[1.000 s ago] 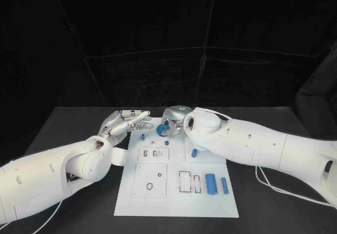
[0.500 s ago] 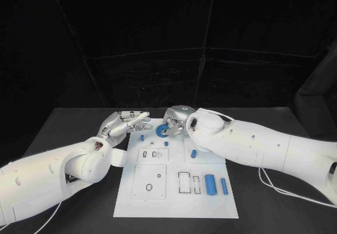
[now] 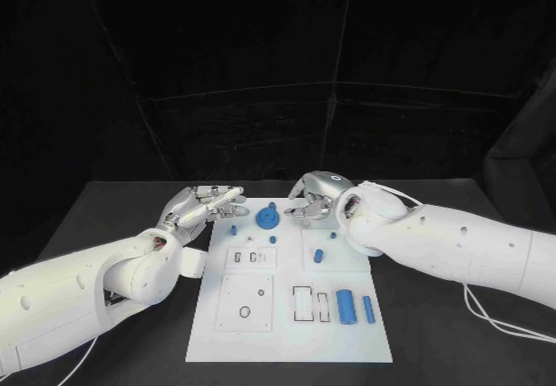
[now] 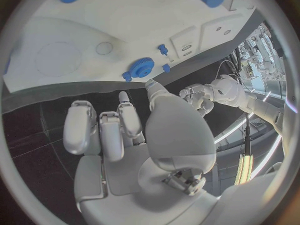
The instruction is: Assemble the parts on the task board
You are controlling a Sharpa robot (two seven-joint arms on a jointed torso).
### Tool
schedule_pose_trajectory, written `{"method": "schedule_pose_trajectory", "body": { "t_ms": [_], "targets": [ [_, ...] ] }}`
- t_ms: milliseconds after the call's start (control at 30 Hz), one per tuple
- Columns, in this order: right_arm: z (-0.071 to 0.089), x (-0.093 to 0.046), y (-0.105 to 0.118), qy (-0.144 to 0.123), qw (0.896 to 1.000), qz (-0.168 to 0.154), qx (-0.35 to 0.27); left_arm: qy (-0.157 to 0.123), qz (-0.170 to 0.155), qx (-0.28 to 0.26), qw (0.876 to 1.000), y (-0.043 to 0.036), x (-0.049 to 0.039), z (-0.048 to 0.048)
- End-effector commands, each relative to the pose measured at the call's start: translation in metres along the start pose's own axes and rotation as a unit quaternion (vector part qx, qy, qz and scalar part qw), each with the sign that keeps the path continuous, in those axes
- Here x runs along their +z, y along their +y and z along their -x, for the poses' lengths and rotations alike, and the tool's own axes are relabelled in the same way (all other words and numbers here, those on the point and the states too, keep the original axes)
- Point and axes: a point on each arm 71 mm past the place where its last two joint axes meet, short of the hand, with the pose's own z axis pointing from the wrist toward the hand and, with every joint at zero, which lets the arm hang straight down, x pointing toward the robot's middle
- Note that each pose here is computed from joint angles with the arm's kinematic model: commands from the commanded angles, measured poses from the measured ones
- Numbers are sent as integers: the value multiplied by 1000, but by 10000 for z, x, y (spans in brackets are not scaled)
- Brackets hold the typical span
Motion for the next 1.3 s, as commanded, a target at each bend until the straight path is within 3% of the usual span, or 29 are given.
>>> {"method": "schedule_pose_trajectory", "body": {
  "t_ms": [33, 167, 367, 1033, 1300],
  "targets": [
    [110, -125, -117, -26, 998, 9, 63, 7, -3, -1, 1000, -14, 5, -7],
    [158, -254, -261, -17, 996, 7, 83, 5, -3, 0, 1000, -12, 8, 17],
    [138, -274, -215, 0, 996, 14, 87, 2, -4, 2, 1000, -5, 25, 39],
    [-196, 191, 305, 69, 997, -8, 36, 2, -6, 3, 1000, 4, 51, 37],
    [-297, 306, 423, 88, 996, -9, 19, 1, -6, 3, 1000, 4, 53, 37]
  ]
}}
